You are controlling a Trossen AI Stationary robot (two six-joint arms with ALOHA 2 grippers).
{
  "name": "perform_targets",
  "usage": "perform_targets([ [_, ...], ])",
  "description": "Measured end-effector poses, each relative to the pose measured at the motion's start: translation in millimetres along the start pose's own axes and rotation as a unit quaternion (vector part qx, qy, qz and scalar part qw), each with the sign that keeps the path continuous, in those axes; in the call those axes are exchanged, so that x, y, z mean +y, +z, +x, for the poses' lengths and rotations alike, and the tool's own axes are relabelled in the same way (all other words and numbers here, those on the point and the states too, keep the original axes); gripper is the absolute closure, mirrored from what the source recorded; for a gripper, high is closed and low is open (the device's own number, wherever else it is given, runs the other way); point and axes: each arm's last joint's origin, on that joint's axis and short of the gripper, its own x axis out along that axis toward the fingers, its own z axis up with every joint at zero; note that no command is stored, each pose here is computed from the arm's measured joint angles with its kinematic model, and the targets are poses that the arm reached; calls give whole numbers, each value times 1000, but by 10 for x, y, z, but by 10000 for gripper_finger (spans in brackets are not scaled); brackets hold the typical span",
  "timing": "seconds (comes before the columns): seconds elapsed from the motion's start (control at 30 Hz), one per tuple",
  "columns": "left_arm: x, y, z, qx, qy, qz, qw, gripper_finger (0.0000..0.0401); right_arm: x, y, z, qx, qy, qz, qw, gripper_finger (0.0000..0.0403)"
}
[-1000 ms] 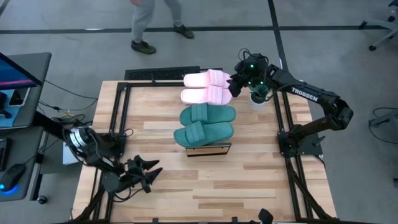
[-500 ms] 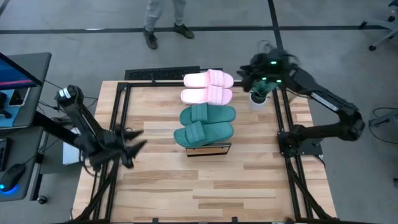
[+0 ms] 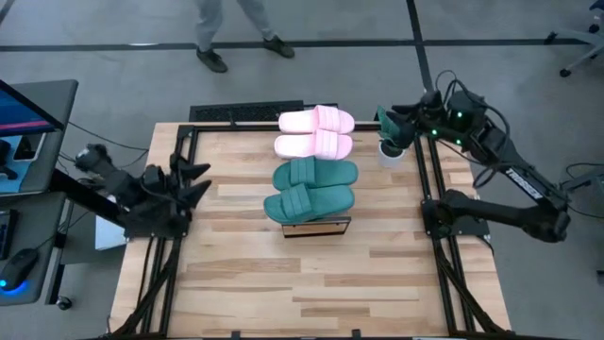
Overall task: Pick and place slides into the shelf
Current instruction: Adjust the slides on the shelf
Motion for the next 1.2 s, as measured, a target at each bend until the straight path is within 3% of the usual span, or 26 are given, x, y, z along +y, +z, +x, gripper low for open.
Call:
perform_targets([
  [0.2, 167, -131, 187, 5, -9, -13, 1000, 175, -2, -188, 9, 17, -5, 20, 1000, 274],
  [0.4, 416, -317, 594, 48, 16, -21, 998, 175, 35, -265, 58, 29, 9, 23, 999, 274],
  [0.63, 799, -147, 1252, 95, -23, 27, 995, 175, 32, -262, 60, 26, 7, 8, 1000, 274],
  [0.8, 1135, 22, 1632, 142, -132, 32, 981, 175, 18, -258, 61, 22, -16, -20, 999, 274],
  [0.87, 1267, 69, 1742, 153, -152, 22, 976, 175, 11, -258, 61, 22, -26, -33, 999, 274],
  [1.13, 1622, 239, 1994, 150, -146, 47, 977, 175, 2, -265, 60, 26, -35, -39, 998, 274],
  [1.2, 1668, 248, 2046, 144, -144, 79, 976, 175, -10, -263, 58, 24, -46, -34, 998, 274],
])
